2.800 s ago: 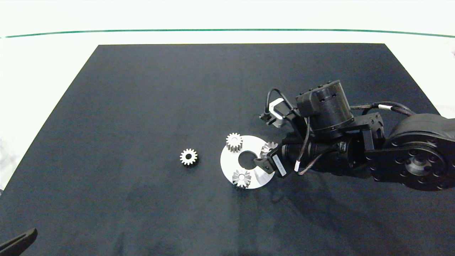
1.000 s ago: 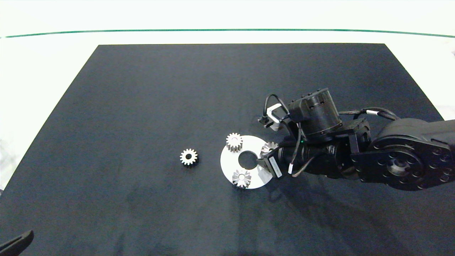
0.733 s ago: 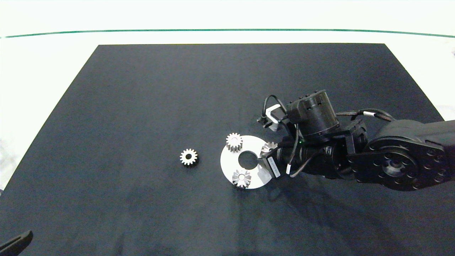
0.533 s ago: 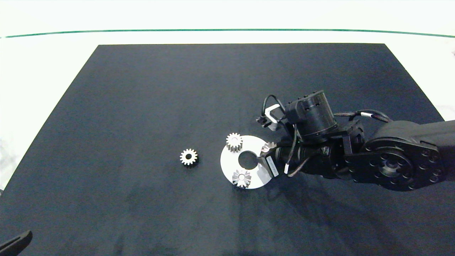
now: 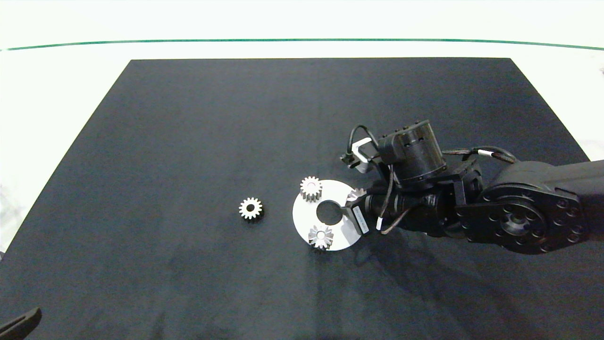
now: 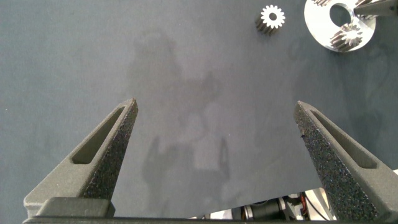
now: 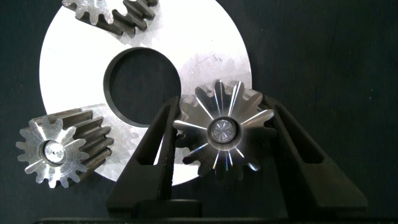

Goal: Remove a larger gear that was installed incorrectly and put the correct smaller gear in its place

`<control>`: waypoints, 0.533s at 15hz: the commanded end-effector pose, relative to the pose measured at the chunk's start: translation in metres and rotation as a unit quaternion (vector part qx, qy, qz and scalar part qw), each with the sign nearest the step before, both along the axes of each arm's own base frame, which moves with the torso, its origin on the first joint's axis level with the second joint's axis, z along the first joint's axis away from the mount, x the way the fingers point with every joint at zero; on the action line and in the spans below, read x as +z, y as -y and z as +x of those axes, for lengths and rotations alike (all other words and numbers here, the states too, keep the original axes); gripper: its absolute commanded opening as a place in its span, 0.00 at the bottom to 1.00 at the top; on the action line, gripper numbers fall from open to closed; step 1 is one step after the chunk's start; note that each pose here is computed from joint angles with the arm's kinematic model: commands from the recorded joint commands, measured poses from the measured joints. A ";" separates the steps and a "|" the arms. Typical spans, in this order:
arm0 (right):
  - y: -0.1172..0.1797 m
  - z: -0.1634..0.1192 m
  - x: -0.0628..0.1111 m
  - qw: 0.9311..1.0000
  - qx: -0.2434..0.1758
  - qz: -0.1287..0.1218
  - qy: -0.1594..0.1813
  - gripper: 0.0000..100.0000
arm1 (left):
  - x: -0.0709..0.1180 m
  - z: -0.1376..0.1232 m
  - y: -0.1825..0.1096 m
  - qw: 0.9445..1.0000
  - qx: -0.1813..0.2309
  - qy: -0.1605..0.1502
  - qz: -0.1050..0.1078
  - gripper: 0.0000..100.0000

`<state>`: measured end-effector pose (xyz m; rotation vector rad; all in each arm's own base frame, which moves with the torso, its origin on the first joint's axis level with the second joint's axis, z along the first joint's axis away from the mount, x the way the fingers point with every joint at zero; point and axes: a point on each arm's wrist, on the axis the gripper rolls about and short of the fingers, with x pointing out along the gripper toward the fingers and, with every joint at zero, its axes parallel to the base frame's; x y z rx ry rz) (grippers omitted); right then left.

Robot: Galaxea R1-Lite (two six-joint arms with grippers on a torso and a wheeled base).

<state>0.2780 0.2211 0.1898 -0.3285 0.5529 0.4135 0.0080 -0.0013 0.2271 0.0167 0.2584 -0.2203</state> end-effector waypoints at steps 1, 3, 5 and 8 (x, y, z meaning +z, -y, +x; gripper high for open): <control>0.000 0.000 -0.001 1.000 -0.002 -0.002 -0.001 0.33 | 0.000 0.000 0.000 1.000 0.000 -0.001 0.000 1.00; 0.000 0.000 -0.001 1.000 -0.001 -0.003 -0.002 0.31 | -0.001 0.000 0.000 1.000 0.000 -0.003 0.000 1.00; 0.000 -0.001 0.001 1.000 -0.001 -0.001 0.001 0.31 | -0.002 0.001 0.000 1.000 0.000 -0.004 0.001 1.00; 0.002 -0.005 0.007 1.000 0.001 0.005 0.007 0.31 | -0.002 0.001 0.000 1.000 0.000 -0.006 0.001 1.00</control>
